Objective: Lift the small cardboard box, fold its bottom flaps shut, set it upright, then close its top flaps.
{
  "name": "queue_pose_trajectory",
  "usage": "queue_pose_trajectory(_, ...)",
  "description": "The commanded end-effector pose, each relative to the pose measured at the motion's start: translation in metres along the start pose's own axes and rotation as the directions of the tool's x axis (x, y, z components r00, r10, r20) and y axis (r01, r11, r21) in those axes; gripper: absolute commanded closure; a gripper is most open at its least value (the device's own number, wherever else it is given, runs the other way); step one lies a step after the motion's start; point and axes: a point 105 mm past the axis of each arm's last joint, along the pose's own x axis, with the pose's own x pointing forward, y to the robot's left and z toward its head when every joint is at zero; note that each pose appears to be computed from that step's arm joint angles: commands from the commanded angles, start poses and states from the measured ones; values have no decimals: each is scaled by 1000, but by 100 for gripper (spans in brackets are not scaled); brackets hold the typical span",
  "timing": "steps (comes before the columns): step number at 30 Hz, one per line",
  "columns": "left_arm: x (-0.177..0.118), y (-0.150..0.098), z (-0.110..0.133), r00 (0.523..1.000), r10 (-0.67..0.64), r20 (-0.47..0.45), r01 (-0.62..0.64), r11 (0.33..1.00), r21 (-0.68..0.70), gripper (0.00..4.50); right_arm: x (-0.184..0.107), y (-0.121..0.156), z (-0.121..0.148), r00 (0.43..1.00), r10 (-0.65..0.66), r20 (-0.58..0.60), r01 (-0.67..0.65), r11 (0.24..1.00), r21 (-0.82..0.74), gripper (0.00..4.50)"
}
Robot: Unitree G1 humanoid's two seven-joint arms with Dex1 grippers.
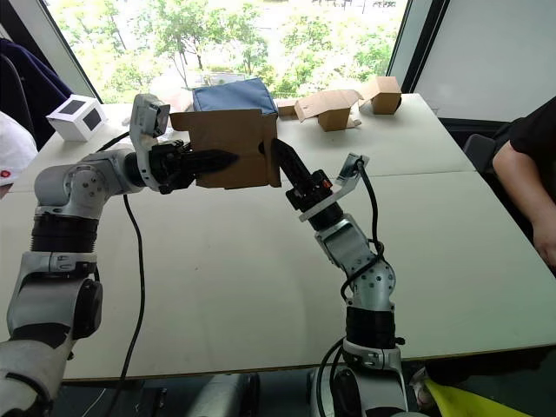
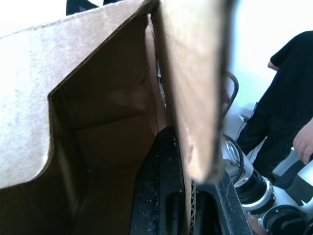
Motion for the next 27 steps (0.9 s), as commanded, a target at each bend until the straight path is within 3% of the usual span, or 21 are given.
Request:
queue_pose_trajectory(1,1,-9,12,999,-29,17,28,998,56,450,12,9,-6,999,35,-13,-35,999,-5,356)
queue_pose_trajectory(27,-2,-2,4,1000,15,-18,-14,999,46,450,24,9,-14,999,21,45,-23,999,46,356)
